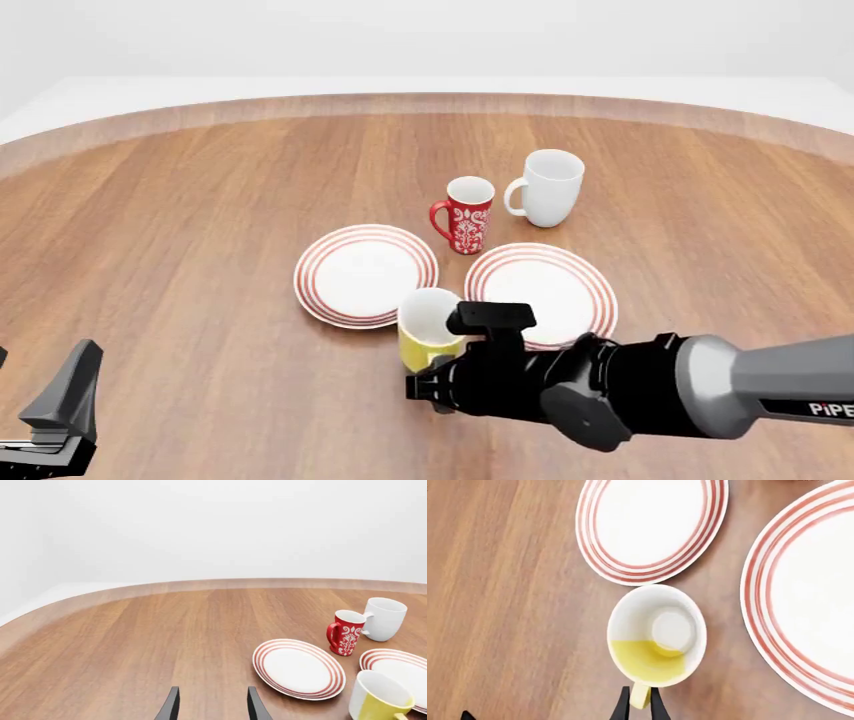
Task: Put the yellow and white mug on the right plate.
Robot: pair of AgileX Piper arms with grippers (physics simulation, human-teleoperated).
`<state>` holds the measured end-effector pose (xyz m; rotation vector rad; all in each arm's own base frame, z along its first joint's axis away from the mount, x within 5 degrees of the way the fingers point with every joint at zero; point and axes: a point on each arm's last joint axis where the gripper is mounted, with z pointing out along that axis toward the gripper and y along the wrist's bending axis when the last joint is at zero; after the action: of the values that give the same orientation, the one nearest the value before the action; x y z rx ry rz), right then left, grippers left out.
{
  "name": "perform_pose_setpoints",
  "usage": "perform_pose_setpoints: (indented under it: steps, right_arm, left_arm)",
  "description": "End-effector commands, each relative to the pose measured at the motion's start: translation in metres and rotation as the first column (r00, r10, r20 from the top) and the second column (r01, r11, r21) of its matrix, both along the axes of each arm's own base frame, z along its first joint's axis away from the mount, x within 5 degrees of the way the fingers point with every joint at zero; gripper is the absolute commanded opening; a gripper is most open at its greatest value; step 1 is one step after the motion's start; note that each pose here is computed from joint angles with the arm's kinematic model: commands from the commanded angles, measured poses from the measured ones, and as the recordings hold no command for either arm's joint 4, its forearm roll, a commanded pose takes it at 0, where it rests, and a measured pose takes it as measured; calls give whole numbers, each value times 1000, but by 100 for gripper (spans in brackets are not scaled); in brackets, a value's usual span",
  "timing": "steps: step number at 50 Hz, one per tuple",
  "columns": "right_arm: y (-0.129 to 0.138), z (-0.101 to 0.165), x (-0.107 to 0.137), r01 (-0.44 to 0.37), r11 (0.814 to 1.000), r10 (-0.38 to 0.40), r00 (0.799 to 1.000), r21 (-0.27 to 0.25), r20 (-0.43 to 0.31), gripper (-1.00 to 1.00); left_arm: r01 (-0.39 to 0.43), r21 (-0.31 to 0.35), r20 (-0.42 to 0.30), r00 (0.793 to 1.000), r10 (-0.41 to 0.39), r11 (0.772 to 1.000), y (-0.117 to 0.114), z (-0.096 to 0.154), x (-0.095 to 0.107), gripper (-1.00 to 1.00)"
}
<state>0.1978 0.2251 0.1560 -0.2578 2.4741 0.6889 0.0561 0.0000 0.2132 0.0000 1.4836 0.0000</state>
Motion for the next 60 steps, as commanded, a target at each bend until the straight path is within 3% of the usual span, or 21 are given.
perform_pose_setpoints:
  steps: [1, 35, 39, 60]
  right_arm:
    - [-3, 0, 1, 21, 1000, -21, 1000, 4, -8, -100]
    - [-23, 47, 19, -4, 998, 10, 997, -69, 81, -100]
    - [-29, 51, 24, -9, 995, 18, 995, -99, 94, -100]
    - [-72, 67, 37, 61, 986, -37, 987, -152, 154, -100]
  left_arm:
    - [0, 0, 0, 1000, 0, 1000, 0, 0, 0, 100]
    - [0, 0, 0, 1000, 0, 1000, 0, 0, 0, 100]
    - [0, 0, 0, 1000, 0, 1000, 0, 0, 0, 100]
    - [0, 0, 0, 1000, 0, 1000, 0, 0, 0, 100]
